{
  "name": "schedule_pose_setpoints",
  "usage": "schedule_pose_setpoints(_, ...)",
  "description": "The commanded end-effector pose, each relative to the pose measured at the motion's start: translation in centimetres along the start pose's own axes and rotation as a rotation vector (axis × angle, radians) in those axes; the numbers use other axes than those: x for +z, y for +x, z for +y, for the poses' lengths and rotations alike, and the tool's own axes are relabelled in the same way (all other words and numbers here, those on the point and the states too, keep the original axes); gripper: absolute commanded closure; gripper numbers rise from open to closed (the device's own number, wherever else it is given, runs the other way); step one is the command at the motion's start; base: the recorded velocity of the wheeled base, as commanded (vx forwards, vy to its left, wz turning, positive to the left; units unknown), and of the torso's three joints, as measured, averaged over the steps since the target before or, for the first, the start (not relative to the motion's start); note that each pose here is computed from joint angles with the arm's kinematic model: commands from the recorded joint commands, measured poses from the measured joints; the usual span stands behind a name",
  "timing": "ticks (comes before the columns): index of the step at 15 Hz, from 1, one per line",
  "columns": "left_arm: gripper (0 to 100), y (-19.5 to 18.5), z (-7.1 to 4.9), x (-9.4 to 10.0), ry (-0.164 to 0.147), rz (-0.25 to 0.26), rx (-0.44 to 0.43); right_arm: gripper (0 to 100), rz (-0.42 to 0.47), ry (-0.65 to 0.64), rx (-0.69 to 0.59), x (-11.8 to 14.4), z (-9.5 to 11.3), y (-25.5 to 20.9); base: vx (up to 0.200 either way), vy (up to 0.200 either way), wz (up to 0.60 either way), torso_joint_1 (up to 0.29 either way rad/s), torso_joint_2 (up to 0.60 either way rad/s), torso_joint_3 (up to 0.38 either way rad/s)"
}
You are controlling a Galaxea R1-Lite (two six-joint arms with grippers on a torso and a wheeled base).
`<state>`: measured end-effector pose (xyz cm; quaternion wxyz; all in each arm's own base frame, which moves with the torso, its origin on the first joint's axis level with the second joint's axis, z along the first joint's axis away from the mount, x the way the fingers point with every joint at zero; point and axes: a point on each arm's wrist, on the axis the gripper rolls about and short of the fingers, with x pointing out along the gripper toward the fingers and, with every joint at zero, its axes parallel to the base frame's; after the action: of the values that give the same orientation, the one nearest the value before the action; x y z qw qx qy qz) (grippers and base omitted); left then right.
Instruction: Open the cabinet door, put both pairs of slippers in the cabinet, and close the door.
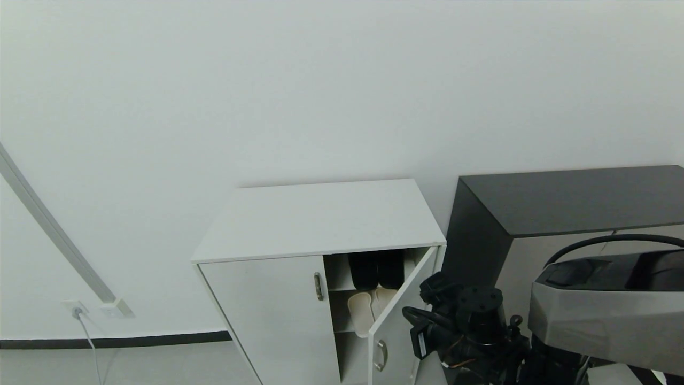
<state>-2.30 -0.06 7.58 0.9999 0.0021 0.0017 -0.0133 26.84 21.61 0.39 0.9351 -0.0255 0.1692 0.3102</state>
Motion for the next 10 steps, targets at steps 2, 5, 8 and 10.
schedule_pose_setpoints(2, 100, 0.0, 0.0, 0.0, 0.000, 0.001, -0.001, 100, -0.005, 0.001, -0.003, -0.5, 0.0, 1.9, 0.000, 0.000, 0.00, 0.000, 0.00, 0.000)
schedule_pose_setpoints(5, 100, 0.0, 0.0, 0.0, 0.000, 0.001, -0.001, 100, -0.020, 0.003, -0.008, 0.1, -0.1, 3.5, 0.000, 0.000, 0.00, 0.000, 0.00, 0.000)
schedule_pose_setpoints(8, 100, 0.0, 0.0, 0.0, 0.000, 0.001, 0.001, 100, -0.031, 0.006, -0.022, 1.1, -0.4, 5.4, 0.000, 0.000, 0.00, 0.000, 0.00, 0.000)
schedule_pose_setpoints(10, 100, 0.0, 0.0, 0.0, 0.000, 0.001, -0.001, 100, -0.050, 0.011, -0.036, 1.5, -1.0, 6.6, 0.000, 0.000, 0.00, 0.000, 0.00, 0.000)
